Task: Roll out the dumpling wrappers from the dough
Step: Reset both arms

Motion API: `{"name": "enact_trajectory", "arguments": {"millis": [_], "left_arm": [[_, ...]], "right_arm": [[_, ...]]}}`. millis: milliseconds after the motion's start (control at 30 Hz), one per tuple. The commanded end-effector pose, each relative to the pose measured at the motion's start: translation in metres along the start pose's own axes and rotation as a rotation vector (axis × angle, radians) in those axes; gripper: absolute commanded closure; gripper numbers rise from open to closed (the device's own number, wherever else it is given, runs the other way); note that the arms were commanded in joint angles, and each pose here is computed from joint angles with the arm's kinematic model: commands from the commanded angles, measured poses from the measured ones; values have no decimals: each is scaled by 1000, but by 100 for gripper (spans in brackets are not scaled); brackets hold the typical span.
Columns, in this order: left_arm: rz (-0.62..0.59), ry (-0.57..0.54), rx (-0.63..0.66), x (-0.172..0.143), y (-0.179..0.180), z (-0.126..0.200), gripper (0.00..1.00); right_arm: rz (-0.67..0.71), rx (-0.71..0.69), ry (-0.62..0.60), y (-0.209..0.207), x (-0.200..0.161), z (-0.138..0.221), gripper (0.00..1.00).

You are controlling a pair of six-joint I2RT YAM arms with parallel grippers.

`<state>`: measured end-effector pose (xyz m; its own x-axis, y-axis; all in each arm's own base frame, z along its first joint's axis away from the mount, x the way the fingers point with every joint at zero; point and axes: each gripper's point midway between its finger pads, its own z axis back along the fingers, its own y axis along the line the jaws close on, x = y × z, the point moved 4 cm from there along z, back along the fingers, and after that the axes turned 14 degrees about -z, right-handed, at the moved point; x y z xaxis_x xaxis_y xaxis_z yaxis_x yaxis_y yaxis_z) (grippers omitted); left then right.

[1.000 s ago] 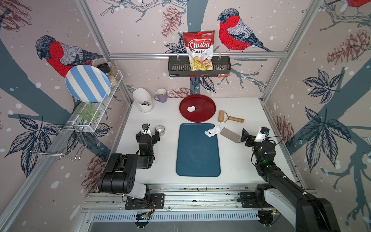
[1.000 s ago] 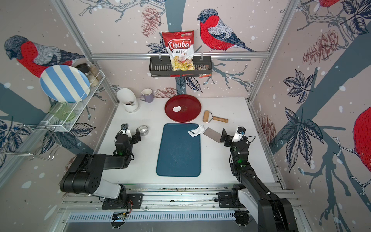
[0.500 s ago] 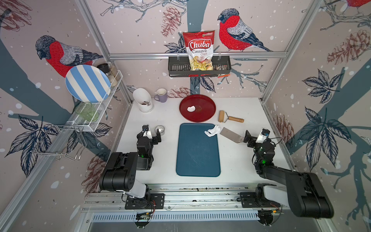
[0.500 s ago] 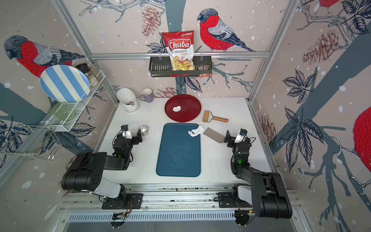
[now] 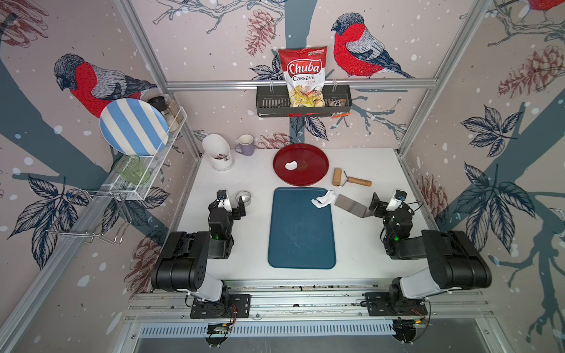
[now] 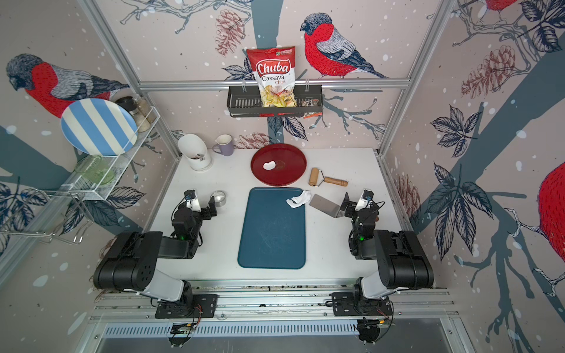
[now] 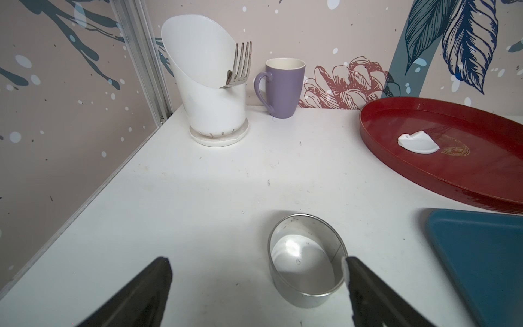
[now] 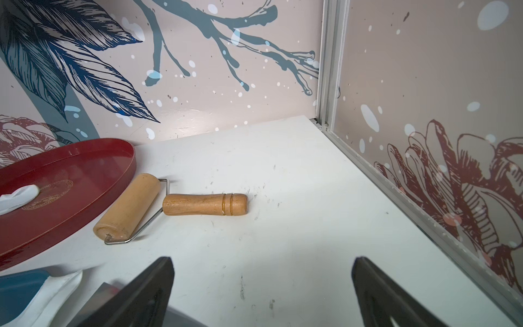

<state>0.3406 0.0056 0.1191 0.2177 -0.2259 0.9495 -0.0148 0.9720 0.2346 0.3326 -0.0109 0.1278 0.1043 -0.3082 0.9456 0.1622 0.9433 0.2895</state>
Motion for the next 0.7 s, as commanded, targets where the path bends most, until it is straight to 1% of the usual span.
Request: {"name": "enact_trajectory", "arguments": {"millis": [0, 667], "left_arm": [[0, -44, 8, 10, 3, 0, 3], [-8, -44, 17, 11, 2, 0, 3]], "right_arm": [[4, -13, -20, -1, 4, 0, 0], [5, -12, -17, -1, 4, -1, 0]]}}
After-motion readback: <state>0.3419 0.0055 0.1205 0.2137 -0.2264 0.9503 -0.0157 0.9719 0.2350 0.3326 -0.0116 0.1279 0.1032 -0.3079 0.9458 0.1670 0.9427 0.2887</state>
